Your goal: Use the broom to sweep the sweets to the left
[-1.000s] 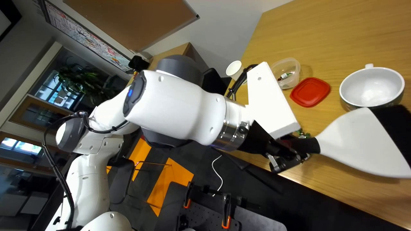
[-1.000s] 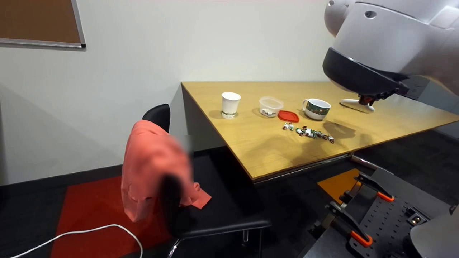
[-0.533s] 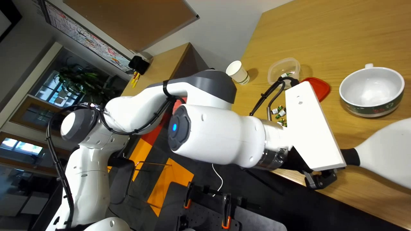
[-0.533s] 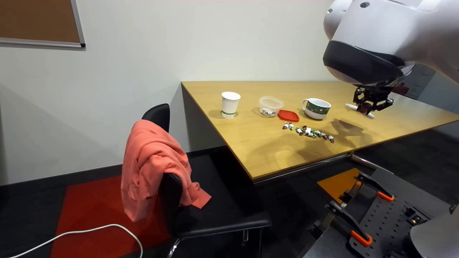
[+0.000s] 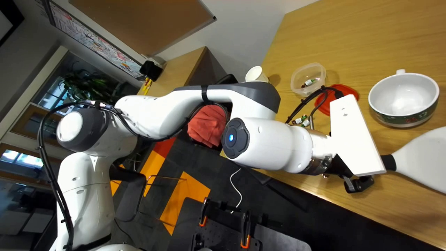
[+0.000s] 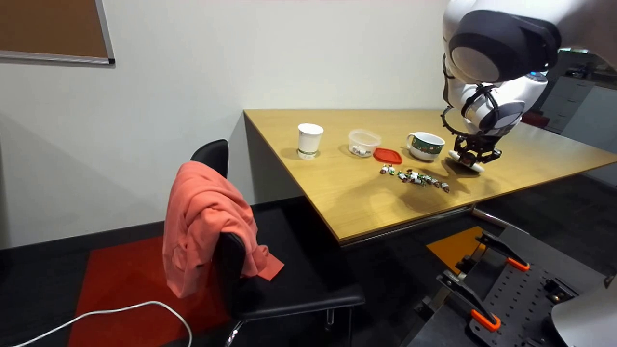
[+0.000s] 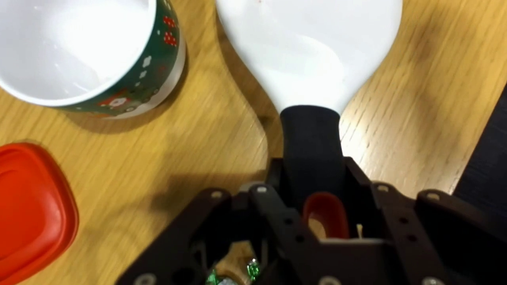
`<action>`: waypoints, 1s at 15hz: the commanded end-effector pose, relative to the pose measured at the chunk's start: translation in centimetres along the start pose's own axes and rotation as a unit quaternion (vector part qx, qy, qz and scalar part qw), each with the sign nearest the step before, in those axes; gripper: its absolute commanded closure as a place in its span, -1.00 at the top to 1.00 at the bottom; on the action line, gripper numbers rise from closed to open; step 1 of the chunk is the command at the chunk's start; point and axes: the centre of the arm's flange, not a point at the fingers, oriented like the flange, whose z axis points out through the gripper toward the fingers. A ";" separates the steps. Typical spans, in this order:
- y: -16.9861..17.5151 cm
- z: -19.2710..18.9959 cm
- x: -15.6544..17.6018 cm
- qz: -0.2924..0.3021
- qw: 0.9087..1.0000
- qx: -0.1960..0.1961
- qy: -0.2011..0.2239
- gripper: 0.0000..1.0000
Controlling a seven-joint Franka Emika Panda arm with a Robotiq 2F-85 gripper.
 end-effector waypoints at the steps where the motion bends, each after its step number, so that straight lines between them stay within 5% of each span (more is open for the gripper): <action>1: 2.5 1.2 -0.4 0.024 1.000 -0.008 -0.006 -0.71; 3: 2.9 1.5 -0.1 0.024 1.000 -0.003 -0.005 -0.71; 4: 3.0 1.4 0.0 0.022 1.000 0.002 0.001 0.29; 10: 2.5 -4.5 -0.8 -0.030 0.999 -0.021 0.024 0.98; 15: 1.1 -11.1 -2.1 -0.094 0.992 -0.057 0.066 1.00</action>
